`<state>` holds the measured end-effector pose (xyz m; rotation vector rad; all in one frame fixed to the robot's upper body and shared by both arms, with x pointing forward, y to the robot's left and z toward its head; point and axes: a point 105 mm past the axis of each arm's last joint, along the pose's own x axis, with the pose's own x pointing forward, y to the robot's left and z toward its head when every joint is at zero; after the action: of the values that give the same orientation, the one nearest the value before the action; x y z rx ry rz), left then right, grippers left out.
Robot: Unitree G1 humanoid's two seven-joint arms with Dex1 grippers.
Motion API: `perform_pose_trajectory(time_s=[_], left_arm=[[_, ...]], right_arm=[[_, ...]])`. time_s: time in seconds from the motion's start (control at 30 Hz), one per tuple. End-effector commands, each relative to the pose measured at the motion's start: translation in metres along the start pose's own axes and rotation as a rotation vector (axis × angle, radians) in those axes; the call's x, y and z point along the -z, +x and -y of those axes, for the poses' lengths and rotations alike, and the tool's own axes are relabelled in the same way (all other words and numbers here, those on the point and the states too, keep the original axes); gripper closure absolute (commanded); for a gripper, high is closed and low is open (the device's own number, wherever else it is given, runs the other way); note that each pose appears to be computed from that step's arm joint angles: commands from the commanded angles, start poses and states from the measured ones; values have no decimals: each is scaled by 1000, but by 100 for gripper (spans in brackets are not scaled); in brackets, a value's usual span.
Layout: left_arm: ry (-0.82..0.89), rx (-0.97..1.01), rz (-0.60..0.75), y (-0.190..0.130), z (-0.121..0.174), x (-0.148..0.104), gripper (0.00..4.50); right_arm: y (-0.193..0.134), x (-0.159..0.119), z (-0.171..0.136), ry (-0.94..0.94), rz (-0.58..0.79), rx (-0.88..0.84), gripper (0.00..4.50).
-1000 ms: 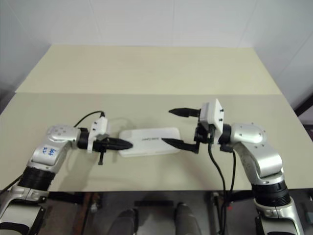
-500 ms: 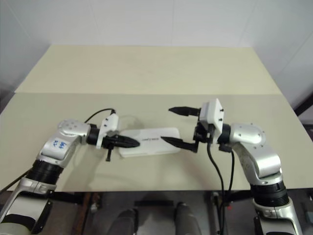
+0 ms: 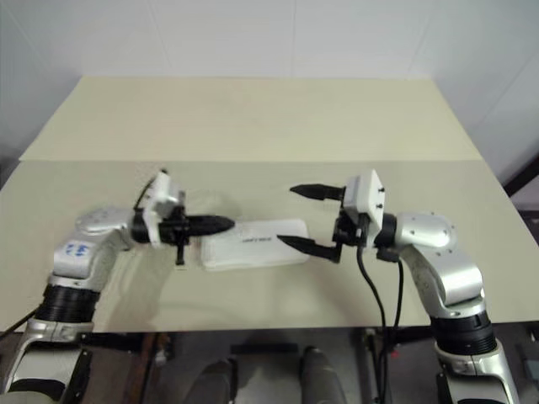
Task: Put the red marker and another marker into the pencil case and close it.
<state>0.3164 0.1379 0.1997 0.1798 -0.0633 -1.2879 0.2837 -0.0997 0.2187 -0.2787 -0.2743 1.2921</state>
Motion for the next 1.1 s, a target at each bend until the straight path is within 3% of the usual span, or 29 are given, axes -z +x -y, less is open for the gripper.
perform_pose_trajectory(time_s=[0.03, 0.23, 0.43, 0.67, 1.1], left_arm=[[44, -27, 54, -13, 5, -19, 446], [26, -67, 48, -34, 14, -27, 446], [91, -142, 30, -53, 7, -29, 247], [101, -137, 39, -51, 7, -28, 4], [145, -130, 20, -47, 3, -27, 4]], right_arm=[[-9, -11, 5, -56, 13, 18, 0], [-26, -7, 9, -52, -22, 70, 0], [-51, -4, 16, -71, -91, 127, 0], [-71, -5, 22, -90, -134, 159, 0], [-102, -8, 40, -138, -219, 247, 0]])
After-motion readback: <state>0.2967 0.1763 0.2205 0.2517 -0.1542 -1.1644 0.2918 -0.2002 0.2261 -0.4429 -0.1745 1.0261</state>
